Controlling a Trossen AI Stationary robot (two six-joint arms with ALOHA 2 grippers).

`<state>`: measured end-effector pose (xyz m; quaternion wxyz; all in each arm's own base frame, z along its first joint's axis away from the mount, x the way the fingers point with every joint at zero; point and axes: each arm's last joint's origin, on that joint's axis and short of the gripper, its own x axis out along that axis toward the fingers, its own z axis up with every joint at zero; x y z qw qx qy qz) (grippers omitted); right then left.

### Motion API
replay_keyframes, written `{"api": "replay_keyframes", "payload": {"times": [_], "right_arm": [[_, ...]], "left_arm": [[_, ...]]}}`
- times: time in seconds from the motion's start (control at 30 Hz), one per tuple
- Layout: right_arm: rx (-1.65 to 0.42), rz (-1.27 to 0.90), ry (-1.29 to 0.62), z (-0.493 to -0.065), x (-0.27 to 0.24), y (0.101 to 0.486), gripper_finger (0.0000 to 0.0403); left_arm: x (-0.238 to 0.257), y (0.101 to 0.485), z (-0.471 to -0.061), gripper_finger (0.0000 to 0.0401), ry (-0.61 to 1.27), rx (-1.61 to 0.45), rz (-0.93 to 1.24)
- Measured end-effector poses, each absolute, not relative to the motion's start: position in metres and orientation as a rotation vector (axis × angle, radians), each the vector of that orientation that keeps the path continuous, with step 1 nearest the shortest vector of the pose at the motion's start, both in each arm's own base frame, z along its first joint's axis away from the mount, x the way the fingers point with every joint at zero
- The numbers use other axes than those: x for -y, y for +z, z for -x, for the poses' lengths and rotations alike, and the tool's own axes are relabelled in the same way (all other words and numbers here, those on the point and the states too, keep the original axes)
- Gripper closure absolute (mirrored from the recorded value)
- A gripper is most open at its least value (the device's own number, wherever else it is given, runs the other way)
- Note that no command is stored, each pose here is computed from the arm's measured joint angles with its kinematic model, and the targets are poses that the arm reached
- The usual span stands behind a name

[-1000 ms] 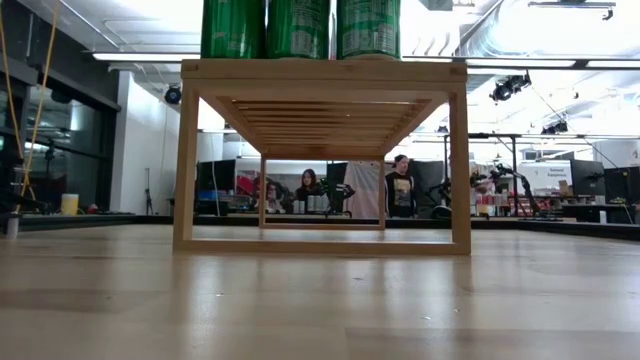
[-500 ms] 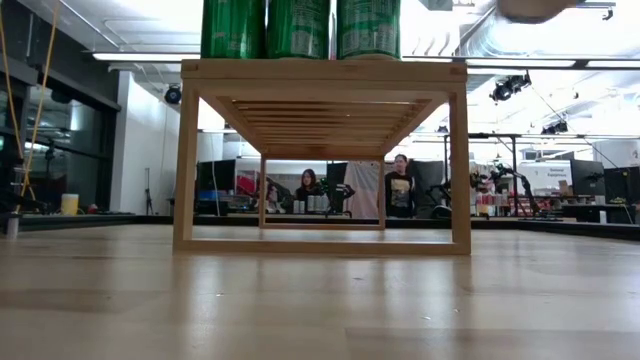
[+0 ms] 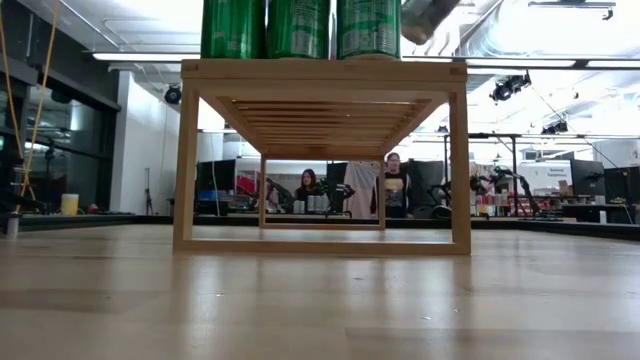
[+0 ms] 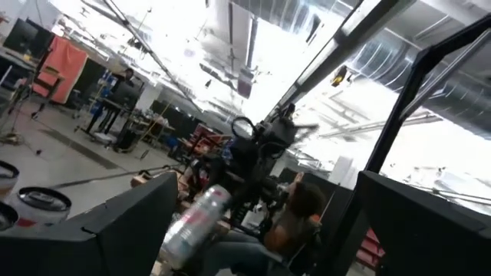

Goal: Place canned beverage on shelf
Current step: Put the white pink soda can on the shelf aligned with the other white pink soda cans

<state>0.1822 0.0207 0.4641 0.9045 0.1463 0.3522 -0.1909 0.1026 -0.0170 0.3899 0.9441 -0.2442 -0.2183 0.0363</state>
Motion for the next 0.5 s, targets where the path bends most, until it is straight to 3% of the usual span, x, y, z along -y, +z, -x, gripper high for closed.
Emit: {"api": "replay_keyframes", "payload": {"times": [0.23,0.5], "right_arm": [[-0.711,-0.216,-0.412,-0.192,-0.003,0.488,0.0162],[-0.663,-0.224,-0.348,-0.199,-0.002,0.505,0.0162]], "left_arm": [[0.019,0.392,-0.112,0.0009,0.109,0.379,0.45],[0.031,0.427,-0.154,0.0009,0.17,0.046,0.207]]}}
